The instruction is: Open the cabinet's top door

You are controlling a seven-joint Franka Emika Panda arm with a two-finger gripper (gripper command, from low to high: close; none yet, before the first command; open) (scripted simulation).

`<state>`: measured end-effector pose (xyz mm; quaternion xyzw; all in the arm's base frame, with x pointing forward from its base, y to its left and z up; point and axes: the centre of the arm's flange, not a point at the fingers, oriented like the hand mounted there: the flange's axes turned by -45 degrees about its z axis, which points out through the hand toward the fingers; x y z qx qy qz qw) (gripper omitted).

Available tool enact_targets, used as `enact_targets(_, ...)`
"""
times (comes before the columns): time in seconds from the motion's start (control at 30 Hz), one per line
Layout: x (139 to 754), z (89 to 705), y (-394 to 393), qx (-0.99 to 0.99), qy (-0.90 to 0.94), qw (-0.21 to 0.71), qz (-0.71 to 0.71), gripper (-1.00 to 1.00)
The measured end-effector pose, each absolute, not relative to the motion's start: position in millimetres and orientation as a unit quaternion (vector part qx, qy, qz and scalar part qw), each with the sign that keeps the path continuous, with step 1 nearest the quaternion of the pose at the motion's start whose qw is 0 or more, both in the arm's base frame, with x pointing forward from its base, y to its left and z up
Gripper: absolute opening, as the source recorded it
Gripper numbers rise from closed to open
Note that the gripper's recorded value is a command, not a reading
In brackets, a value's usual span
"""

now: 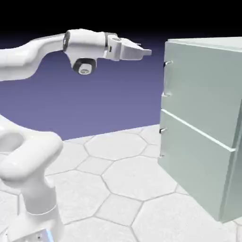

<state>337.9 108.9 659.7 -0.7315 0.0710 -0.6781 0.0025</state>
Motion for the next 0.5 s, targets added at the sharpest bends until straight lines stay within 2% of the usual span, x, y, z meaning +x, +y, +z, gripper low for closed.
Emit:
enact_targets(0.23, 363.1, 630.5, 153.8, -0.712, 0.049, -0.002, -0.701, 1.00)
enact_targets(0.5, 413.0, 564.9, 188.7, -0.704, 0.025, -0.010, -0.710, 1.00)
